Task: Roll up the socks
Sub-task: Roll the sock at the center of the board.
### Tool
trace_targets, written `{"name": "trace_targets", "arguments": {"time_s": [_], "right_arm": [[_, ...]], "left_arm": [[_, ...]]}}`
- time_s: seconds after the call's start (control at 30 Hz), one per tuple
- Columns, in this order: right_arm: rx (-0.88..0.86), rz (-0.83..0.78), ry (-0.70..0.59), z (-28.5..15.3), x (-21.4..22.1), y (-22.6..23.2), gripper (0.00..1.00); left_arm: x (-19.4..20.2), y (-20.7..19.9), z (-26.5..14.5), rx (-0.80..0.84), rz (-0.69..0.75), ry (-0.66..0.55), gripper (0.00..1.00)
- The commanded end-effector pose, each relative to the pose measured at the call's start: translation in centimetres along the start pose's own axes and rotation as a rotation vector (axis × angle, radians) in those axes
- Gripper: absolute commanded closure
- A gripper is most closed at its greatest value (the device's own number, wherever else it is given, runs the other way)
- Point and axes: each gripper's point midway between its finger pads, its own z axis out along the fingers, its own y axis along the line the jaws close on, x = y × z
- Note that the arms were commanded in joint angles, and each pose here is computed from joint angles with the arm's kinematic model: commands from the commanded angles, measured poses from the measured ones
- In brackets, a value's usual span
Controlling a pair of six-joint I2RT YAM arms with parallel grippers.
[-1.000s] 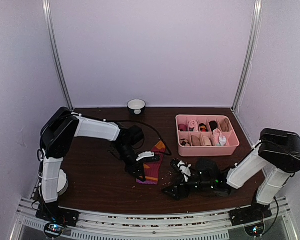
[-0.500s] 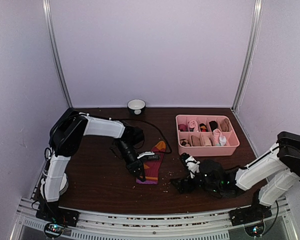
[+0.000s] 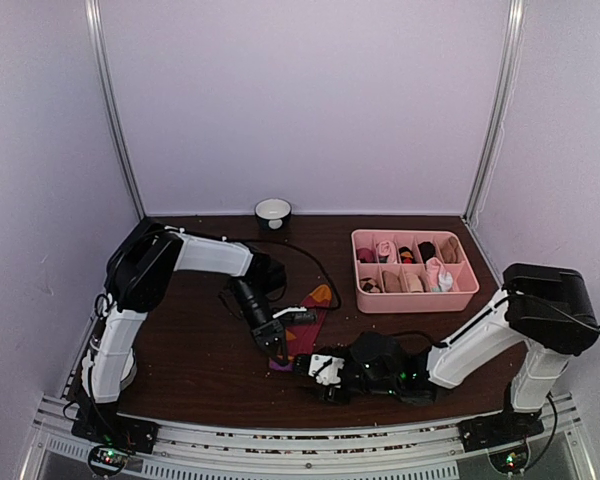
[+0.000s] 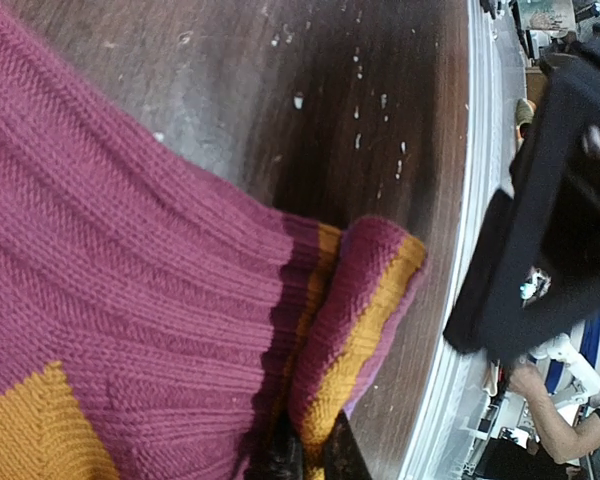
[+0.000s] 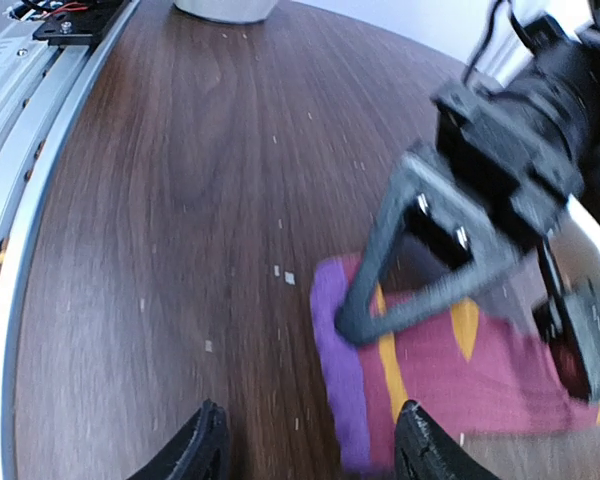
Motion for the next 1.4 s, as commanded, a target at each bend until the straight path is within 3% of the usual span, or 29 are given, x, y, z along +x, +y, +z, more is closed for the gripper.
{"name": "trace_targets", "arguments": {"time_s": [0.0, 0.5, 0.7, 0.9, 0.97, 1.23, 1.37], "right_arm": [[-0.053, -0.129, 0.012, 2.0, -0.1, 0.3, 0.46], [-0.143, -0.068, 0.153, 4.6, 4.1, -0.6, 0.72], [-0.191, -0.001, 0.237, 4.0, 6.9, 0.5, 0.88], [-0.248, 0.164, 0.281, 3.5, 8.5, 1.3, 0.99], [-0.270, 0.220, 0.292, 3.4, 8.9, 1.6, 1.00], [-0.342, 0.519, 0.329, 3.2, 10.8, 2.4, 1.00], [-0.355, 0.689, 0.370, 3.1, 12.6, 2.3, 1.00]], "left_arm": [[2.7, 4.1, 1.8, -0.115, -0.061, 0.126, 1.00], [2.7, 3.8, 1.7, -0.105, -0.031, 0.132, 1.00], [2.4, 3.4, 0.4, -0.146, 0.029, 0.127, 0.81], [0.6, 2.8, -4.8, -0.290, 0.153, -0.046, 0.63], [0.4, 2.2, -6.3, -0.325, 0.200, -0.097, 0.50], [0.6, -0.4, -6.5, -0.394, 0.423, -0.269, 0.46], [0.5, -1.8, -4.7, -0.414, 0.538, -0.245, 0.46]]}}
